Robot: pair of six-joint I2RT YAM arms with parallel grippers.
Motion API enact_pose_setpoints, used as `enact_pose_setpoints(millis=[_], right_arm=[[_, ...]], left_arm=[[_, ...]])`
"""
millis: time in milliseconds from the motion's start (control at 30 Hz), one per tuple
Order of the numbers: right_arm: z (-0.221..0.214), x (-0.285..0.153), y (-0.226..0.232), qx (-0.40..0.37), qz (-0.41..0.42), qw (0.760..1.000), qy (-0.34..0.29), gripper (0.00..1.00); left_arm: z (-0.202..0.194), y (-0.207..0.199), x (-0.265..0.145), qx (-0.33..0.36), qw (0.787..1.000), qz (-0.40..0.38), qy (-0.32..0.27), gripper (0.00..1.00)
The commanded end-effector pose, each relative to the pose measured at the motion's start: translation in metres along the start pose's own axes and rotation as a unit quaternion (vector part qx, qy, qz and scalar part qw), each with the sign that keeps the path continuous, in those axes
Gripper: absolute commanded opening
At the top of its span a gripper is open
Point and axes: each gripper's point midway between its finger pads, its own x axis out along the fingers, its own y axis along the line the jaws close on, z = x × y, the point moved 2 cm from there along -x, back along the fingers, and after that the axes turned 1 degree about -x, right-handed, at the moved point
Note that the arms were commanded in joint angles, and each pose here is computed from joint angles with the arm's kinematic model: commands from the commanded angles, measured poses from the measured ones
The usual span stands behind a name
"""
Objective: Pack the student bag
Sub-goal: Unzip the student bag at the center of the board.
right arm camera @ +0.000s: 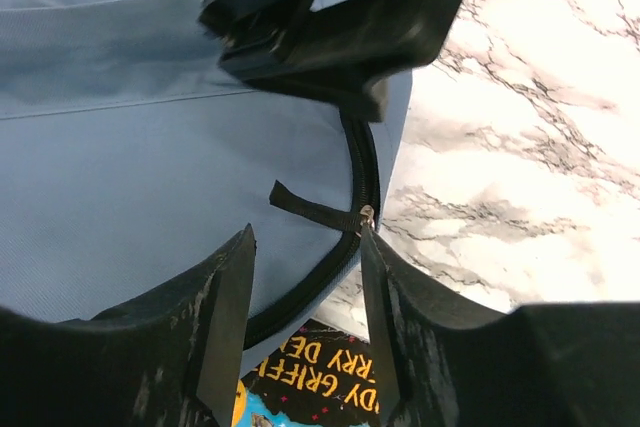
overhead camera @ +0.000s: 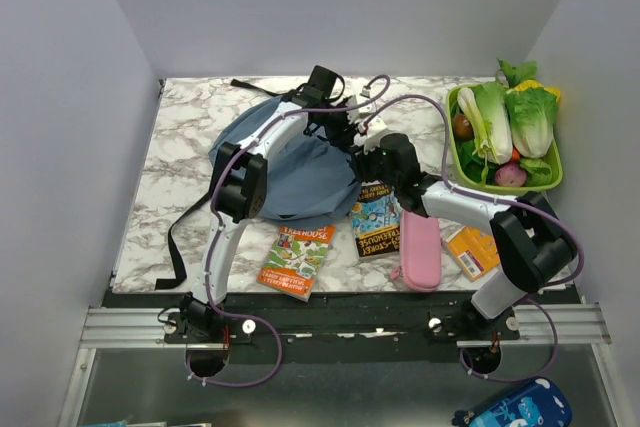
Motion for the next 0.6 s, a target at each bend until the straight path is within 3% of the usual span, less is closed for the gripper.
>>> enact_pose_setpoints(millis=[0,567], right_arm=[[0.017,0.002,0.003,-0.027,0.023,0.999,-0.025,0.56],[-0.009,0.022,0.014,-0.126,0.068,0.988,0.049,0.59]], left_arm=[[0.034,0.031,-0.021,-0.035,0.995,0.067,-0.06,0.6],[0.031,0.038,-0.045,-0.106,0.988,0.061,-0.094,0.6]])
